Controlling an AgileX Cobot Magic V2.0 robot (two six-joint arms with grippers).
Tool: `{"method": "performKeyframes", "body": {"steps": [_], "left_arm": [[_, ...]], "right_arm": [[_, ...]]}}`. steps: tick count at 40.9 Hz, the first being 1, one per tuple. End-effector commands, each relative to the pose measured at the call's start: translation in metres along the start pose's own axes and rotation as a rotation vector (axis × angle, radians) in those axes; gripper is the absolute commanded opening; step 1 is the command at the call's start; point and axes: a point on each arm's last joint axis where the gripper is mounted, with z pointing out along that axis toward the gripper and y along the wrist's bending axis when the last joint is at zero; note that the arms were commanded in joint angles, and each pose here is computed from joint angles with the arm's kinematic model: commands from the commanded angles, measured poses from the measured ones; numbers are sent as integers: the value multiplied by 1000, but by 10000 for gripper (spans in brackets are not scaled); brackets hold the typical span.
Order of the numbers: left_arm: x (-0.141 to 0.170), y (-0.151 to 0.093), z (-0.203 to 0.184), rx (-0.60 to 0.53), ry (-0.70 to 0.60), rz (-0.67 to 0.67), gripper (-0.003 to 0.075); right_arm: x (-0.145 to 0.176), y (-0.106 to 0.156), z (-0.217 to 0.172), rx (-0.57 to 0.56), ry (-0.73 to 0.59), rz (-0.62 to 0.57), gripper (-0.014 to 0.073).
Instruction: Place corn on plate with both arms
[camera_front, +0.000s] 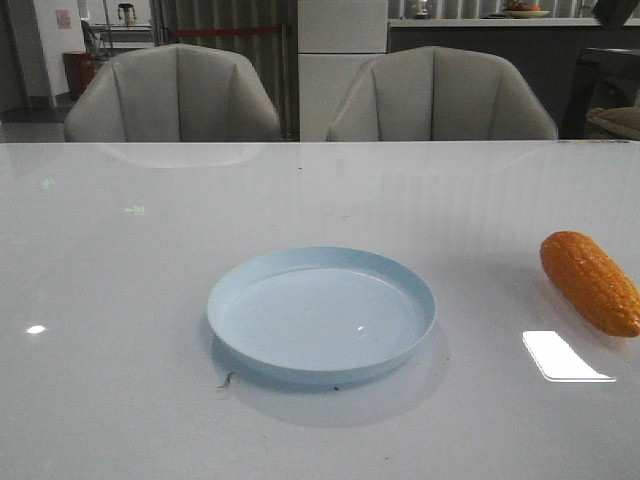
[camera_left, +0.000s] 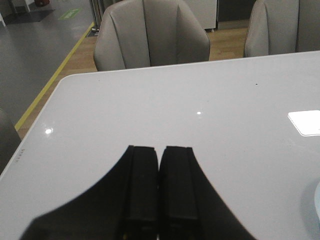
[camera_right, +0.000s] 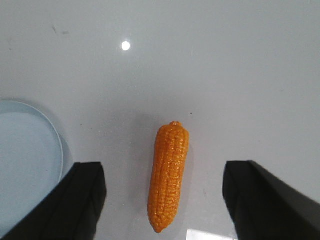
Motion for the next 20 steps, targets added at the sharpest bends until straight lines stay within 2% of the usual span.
{"method": "performKeyframes", "body": {"steps": [1, 11, 14, 20], "left_arm": [[-15, 2, -11, -25, -149, -8, 89], [-15, 2, -12, -25, -151, -8, 89], [-15, 2, -12, -25, -151, -8, 89], [-15, 2, -12, -25, -151, -8, 89]], "right_arm": [[-20, -2, 17, -4, 19, -2, 591], [-17, -7, 80, -25, 327, 8, 591], [-14, -7, 88, -26, 351, 10, 591], [-17, -8, 96, -21, 311, 11, 591]]}}
